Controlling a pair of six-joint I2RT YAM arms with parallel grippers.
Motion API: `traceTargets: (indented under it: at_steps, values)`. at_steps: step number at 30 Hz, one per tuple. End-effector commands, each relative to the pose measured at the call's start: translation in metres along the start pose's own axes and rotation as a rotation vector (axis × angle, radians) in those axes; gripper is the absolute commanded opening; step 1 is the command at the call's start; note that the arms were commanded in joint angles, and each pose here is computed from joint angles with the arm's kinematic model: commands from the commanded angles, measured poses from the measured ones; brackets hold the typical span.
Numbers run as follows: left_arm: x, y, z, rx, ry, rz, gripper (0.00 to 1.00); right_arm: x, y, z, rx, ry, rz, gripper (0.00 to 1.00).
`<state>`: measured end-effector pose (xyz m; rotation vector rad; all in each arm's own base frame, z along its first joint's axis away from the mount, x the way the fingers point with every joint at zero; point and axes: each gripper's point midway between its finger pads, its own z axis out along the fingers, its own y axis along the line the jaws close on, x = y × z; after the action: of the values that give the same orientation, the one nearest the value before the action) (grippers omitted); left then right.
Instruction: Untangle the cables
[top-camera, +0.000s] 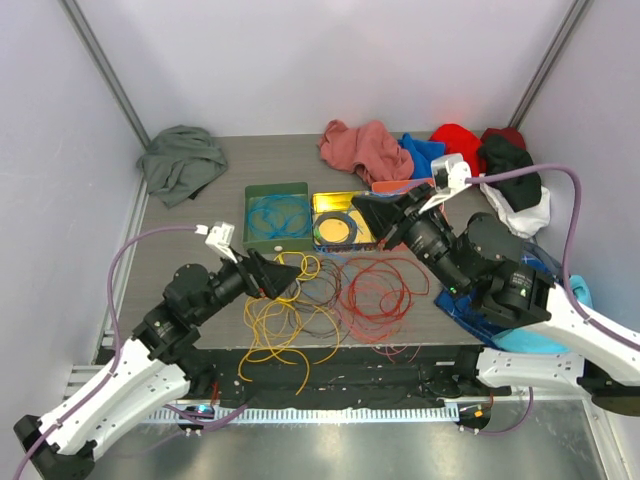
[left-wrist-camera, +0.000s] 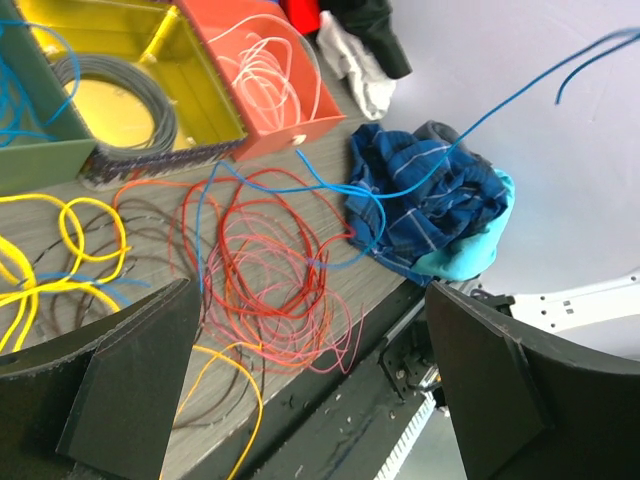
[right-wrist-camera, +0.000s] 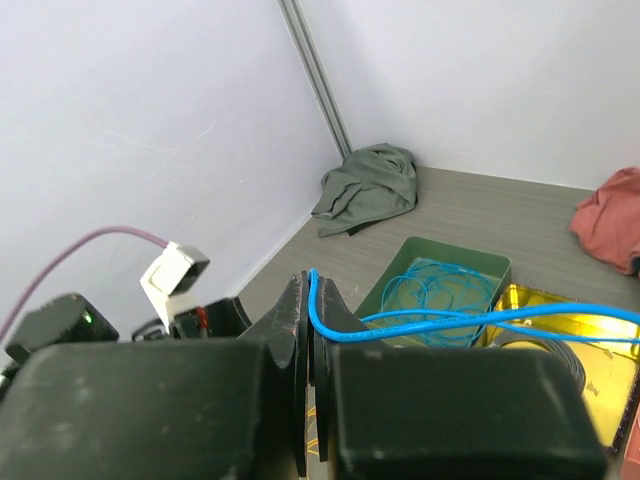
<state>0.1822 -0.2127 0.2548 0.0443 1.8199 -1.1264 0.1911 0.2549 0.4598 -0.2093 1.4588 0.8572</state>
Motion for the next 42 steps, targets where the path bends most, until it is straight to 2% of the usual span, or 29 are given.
traceTargets:
  at_steps: [1,5,9,14,19,23,26,29,32,33,34,36,37,38,42]
  values:
    - [-0.031,-0.039,-0.003,0.217,-0.188,0.025,1.0,-0.035,0.016,0.007,-0.029,-0.046,-0.017,0.01]
    - [-0.033,-0.038,0.002,0.209,-0.198,0.045,1.0,-0.084,0.027,0.005,-0.047,-0.13,-0.029,0.01]
    - [-0.048,-0.039,-0.002,0.203,-0.272,0.066,1.0,-0.077,0.038,0.011,-0.08,-0.072,-0.04,0.01]
    - [-0.062,-0.052,-0.005,0.259,-0.351,0.157,1.0,-0.07,0.043,0.01,-0.113,-0.058,-0.01,0.01]
    - [-0.073,-0.078,0.005,0.327,-0.359,0.209,1.0,-0.066,0.054,0.012,-0.16,-0.046,0.011,0.01]
    - [-0.067,-0.082,0.019,0.324,-0.312,0.193,1.0,-0.056,0.054,0.016,-0.158,-0.026,0.007,0.01]
    - [-0.051,-0.063,0.026,0.23,-0.223,0.16,1.0,-0.04,0.043,0.021,-0.106,-0.002,-0.018,0.01]
    - [-0.017,-0.026,0.026,0.08,-0.074,0.116,1.0,-0.018,0.03,0.031,-0.038,0.033,-0.054,0.01]
    - [0.003,0.024,0.007,-0.12,-0.076,-0.009,1.0,0.003,0.021,0.047,0.014,0.076,-0.087,0.01]
    - [0.001,0.044,0.0,-0.216,-0.133,-0.088,1.0,0.007,0.019,0.053,0.024,0.085,-0.091,0.01]
    - [0.016,0.067,-0.017,-0.295,-0.12,-0.129,1.0,0.011,0.016,0.058,0.032,0.093,-0.091,0.01]
    - [0.024,0.098,-0.036,-0.425,-0.162,-0.181,1.0,0.025,0.004,0.078,0.053,0.126,-0.076,0.01]
    - [0.023,0.102,-0.045,-0.439,-0.196,-0.251,1.0,0.03,-0.002,0.087,0.058,0.142,-0.064,0.01]
    - [0.036,0.117,-0.056,-0.508,-0.164,-0.258,1.0,0.04,-0.015,0.102,0.065,0.166,-0.052,0.01]
    - [0.046,0.126,-0.073,-0.546,-0.157,-0.319,1.0,0.069,-0.042,0.139,0.108,0.212,-0.021,0.01]
